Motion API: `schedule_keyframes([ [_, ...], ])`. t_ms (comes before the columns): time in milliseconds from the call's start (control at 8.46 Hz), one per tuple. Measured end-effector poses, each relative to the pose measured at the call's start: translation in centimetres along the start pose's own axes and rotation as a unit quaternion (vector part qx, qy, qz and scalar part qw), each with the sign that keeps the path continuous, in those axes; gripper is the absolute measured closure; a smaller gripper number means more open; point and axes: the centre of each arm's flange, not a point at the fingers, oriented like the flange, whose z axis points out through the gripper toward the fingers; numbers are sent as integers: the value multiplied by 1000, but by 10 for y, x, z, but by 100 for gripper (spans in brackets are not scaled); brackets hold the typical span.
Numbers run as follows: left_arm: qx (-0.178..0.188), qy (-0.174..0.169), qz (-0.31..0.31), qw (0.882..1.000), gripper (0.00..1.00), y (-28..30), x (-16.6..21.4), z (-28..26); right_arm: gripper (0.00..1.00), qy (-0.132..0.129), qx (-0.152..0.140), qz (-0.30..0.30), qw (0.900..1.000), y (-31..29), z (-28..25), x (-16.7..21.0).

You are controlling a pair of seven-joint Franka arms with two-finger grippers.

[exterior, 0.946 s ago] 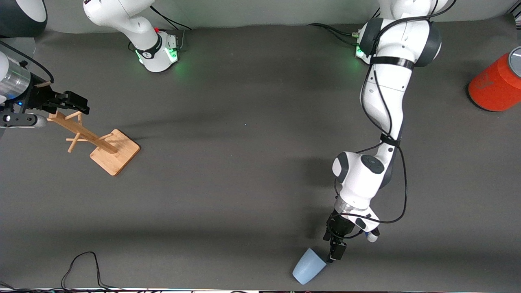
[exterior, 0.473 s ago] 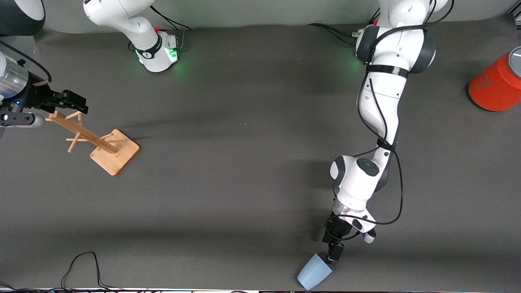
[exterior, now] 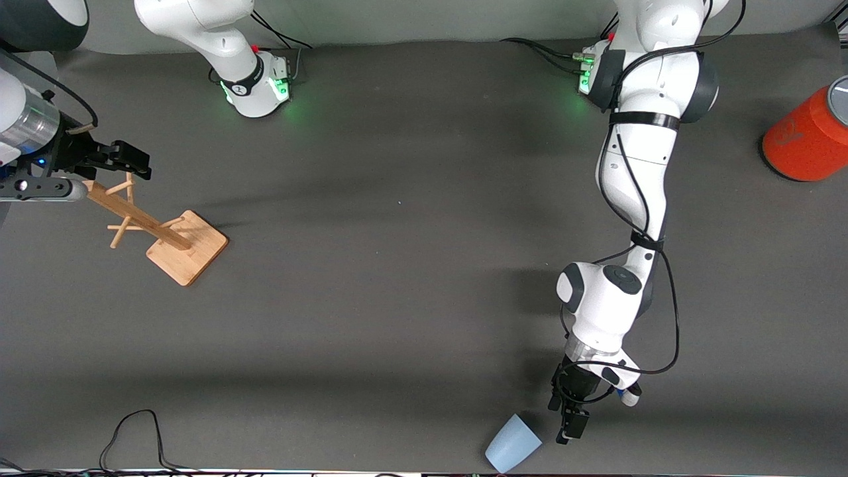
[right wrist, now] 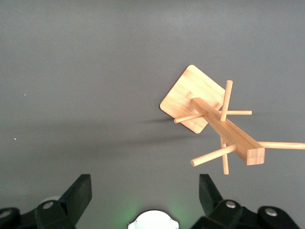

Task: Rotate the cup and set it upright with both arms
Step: 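Lift the cup with the left gripper and rotate it upright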

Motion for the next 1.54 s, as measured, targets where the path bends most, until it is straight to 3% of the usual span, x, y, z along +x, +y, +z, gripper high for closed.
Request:
schedule_keyframes([
  [118, 1, -2, 1, 1000, 25, -1, -3, 1, 0, -2, 2, -7, 1000, 6, -2, -2],
  [236, 2, -5, 2, 1000, 44, -3, -7, 1, 0, -4, 4, -8, 1000, 10, -3, -3],
  [473, 3, -10, 6, 1000, 70, -6, -17, 3, 0, -4, 5, -9, 1000, 10, -2, -3],
  [591, 2, -12, 13, 1000, 66, -6, -22, 3, 0, -4, 5, -6, 1000, 14, -3, -3],
  [946, 11, -12, 40, 999, 13, -19, -31, 11, 0, -3, 10, 2, 1000, 25, -4, -4],
  [1300, -1, -26, 50, 998, 16, -12, -56, 7, 0, -20, 8, 1, 1000, 23, 6, 0],
  [1537, -3, -24, 52, 998, 25, -10, -55, 7, 0, -29, 8, 2, 1000, 23, 4, -2],
])
